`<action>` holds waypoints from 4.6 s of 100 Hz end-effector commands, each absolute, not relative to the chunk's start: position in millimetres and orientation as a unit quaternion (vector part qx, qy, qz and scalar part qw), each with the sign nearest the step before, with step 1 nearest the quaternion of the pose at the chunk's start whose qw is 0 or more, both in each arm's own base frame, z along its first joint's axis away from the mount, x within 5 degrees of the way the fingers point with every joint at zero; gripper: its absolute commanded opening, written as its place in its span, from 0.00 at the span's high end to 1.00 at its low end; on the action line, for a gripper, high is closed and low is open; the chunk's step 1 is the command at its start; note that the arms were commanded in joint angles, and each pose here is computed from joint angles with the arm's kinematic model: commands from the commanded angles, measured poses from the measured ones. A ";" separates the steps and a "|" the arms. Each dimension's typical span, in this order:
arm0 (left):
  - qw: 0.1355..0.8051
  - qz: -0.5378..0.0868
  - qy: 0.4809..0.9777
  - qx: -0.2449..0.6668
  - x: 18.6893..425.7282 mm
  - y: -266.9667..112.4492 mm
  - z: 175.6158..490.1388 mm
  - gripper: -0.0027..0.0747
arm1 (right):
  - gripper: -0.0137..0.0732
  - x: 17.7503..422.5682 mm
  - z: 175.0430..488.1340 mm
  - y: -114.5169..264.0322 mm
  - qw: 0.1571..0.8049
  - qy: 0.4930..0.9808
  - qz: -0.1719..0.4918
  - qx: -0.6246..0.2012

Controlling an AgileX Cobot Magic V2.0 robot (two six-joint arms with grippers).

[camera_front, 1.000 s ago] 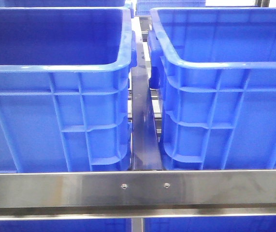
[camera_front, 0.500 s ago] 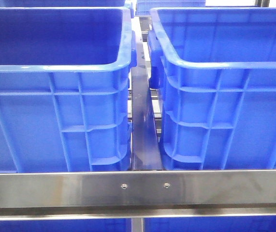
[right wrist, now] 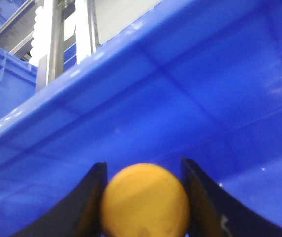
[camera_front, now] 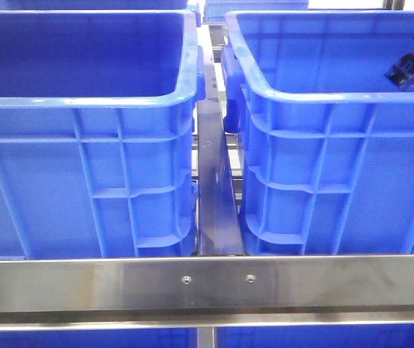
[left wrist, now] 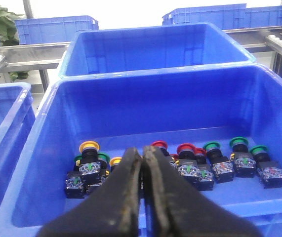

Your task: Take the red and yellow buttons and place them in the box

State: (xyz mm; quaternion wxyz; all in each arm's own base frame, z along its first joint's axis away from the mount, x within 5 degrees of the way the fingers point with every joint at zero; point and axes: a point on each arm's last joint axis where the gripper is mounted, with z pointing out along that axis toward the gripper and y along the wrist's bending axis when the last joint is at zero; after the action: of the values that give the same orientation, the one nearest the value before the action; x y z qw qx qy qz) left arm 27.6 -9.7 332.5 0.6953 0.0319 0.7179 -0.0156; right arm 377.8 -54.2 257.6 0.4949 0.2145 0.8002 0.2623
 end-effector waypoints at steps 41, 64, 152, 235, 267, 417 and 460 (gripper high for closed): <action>0.727 -0.019 0.687 0.018 27.8 -8.5 346.1 0.99 | 0.89 414.3 254.2 -56.6 0.501 0.777 0.323 0.201; 0.727 -0.019 0.686 0.018 27.8 -8.5 346.2 0.99 | 0.89 427.4 244.2 -57.0 0.494 0.777 0.339 0.193; 0.727 -0.019 0.686 0.018 27.8 -8.5 346.2 0.99 | 0.58 431.9 238.4 -63.5 0.495 0.783 0.310 0.214; 0.727 -0.019 0.686 0.018 27.8 -8.5 346.2 0.99 | 0.18 432.4 235.3 -69.5 0.497 0.787 0.280 0.235; 0.727 -0.019 0.686 0.018 27.8 -8.5 346.2 0.99 | 0.18 423.5 259.9 -59.9 0.513 0.780 0.308 0.186; 0.727 -0.019 0.686 0.018 27.8 -8.5 346.2 0.99 | 0.19 106.9 345.9 -1.0 0.744 0.668 0.010 -0.001; 0.727 -0.019 0.686 0.018 27.8 -8.5 346.2 0.99 | 0.46 73.2 324.5 7.3 0.770 0.637 0.016 -0.022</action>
State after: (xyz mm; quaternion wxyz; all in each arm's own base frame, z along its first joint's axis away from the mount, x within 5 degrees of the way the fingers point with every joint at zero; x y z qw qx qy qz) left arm 27.8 -9.6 332.2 0.6954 0.0311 0.7178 -0.0150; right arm 73.7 4.3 319.4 0.7662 -0.0040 0.6425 0.0118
